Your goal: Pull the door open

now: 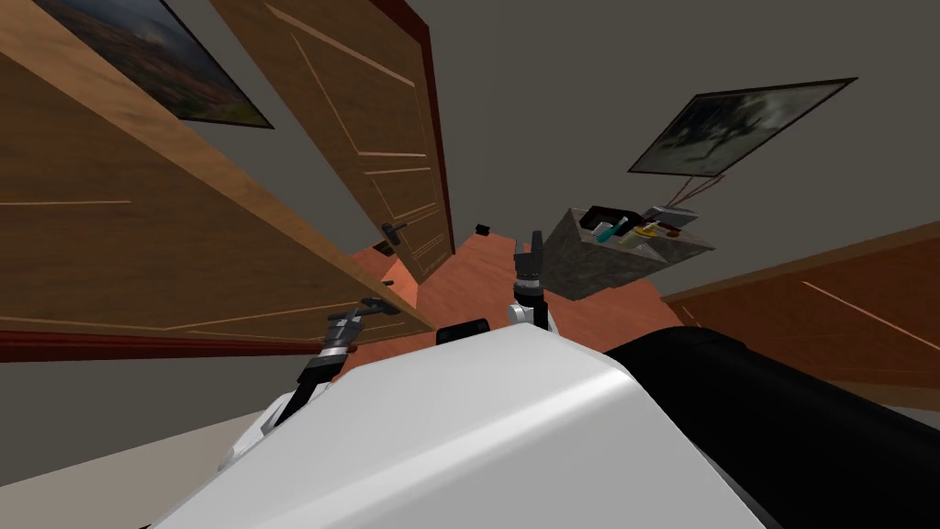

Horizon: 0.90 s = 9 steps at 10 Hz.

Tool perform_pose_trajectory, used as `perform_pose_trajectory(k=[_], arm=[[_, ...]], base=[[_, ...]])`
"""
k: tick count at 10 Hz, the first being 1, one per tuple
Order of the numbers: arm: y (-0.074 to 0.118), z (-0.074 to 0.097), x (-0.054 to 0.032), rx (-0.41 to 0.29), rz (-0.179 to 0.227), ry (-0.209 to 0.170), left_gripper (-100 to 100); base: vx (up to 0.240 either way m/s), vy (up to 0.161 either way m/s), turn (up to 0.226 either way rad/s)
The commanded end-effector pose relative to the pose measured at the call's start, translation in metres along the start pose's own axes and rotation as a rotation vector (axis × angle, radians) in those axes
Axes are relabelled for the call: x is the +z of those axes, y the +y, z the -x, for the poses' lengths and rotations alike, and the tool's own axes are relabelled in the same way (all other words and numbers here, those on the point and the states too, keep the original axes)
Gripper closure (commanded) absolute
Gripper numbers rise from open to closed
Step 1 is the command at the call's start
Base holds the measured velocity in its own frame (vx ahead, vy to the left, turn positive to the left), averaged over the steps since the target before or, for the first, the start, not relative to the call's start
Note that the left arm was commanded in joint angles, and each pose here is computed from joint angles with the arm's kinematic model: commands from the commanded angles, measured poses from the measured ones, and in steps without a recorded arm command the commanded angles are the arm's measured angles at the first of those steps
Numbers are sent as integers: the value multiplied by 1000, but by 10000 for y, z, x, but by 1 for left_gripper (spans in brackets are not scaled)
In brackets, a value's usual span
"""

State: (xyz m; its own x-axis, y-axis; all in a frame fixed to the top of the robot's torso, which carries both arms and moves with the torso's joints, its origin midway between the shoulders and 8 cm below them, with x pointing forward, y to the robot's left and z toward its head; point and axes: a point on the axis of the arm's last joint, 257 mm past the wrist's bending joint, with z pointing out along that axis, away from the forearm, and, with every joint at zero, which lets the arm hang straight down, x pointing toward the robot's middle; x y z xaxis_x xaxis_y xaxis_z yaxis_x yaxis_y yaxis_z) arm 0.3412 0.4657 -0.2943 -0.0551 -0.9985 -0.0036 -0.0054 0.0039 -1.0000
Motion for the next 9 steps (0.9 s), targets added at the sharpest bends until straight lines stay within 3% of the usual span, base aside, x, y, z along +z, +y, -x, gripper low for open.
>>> perform_pose_trajectory(k=[1,9], arm=[[-2,-3,-17,0,-1,10,100],[-14,-20,-115,-3,-5,62,100]], base=[[-121,43,-123],[-209,69,-142]])
